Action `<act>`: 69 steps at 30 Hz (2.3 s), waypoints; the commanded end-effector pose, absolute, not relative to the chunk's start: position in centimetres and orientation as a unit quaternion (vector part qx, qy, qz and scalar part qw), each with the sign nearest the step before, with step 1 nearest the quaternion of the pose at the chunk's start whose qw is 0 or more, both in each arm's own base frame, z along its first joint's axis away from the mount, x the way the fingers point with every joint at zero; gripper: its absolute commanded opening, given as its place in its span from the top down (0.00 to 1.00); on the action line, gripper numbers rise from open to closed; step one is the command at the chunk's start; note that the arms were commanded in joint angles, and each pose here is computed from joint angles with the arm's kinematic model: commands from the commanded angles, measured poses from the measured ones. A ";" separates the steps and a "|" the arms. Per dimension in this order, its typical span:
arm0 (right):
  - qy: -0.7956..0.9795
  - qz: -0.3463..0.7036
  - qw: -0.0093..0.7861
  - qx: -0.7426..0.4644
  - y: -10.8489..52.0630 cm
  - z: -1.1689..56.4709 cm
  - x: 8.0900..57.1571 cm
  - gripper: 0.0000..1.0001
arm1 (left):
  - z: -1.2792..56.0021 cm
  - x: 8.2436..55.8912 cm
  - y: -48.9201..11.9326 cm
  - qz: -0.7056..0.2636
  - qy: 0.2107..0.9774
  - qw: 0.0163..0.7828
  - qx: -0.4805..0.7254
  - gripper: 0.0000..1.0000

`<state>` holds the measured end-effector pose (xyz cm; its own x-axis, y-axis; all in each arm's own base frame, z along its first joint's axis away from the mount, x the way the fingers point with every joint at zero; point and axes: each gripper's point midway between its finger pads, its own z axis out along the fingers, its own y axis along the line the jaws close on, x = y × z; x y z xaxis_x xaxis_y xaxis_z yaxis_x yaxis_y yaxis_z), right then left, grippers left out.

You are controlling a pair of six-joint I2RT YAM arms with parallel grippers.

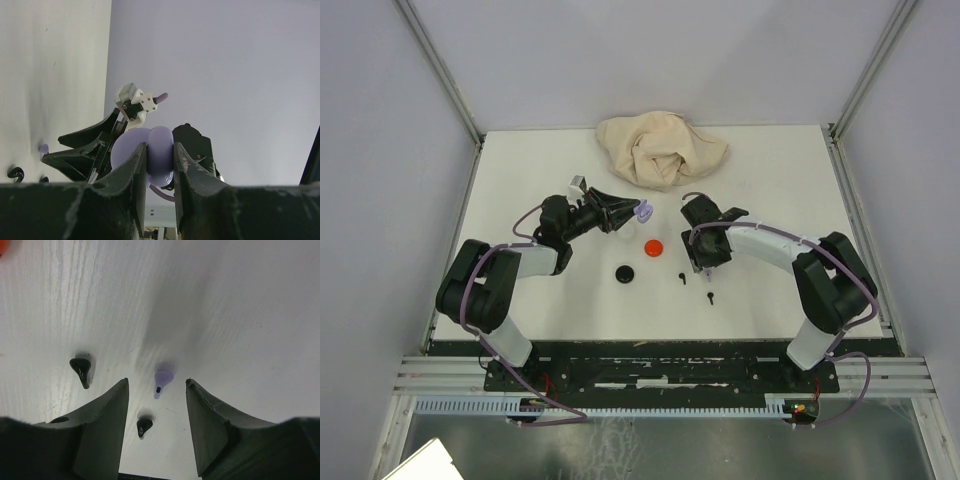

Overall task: Insert the wireless bluetooth earbuds into the charging case
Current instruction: Pick up the earbud from the center of the board.

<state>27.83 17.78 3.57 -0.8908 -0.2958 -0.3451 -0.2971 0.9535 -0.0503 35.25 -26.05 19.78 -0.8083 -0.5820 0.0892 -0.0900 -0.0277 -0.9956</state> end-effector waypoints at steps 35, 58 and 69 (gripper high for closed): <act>0.980 0.038 0.143 -0.130 17.3 0.7 27.8 0.58 | 20.3 35.6 -26.1 -0.670 0.675 0.205 -0.233 0.97; 0.936 0.053 0.312 -0.153 20.1 11.9 36.1 0.92 | 21.0 34.8 -25.9 -0.678 0.667 0.207 -0.227 0.97; 0.724 0.229 0.622 -0.190 25.9 29.5 39.2 0.98 | 21.3 33.6 -26.5 -0.691 0.662 0.190 -0.221 0.97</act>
<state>38.17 23.57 21.29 -0.4800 -0.1184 -0.8692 -0.4375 0.8912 0.1202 34.31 -26.10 18.22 -0.8100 -0.5764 0.1080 -0.1256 -0.0094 -0.9920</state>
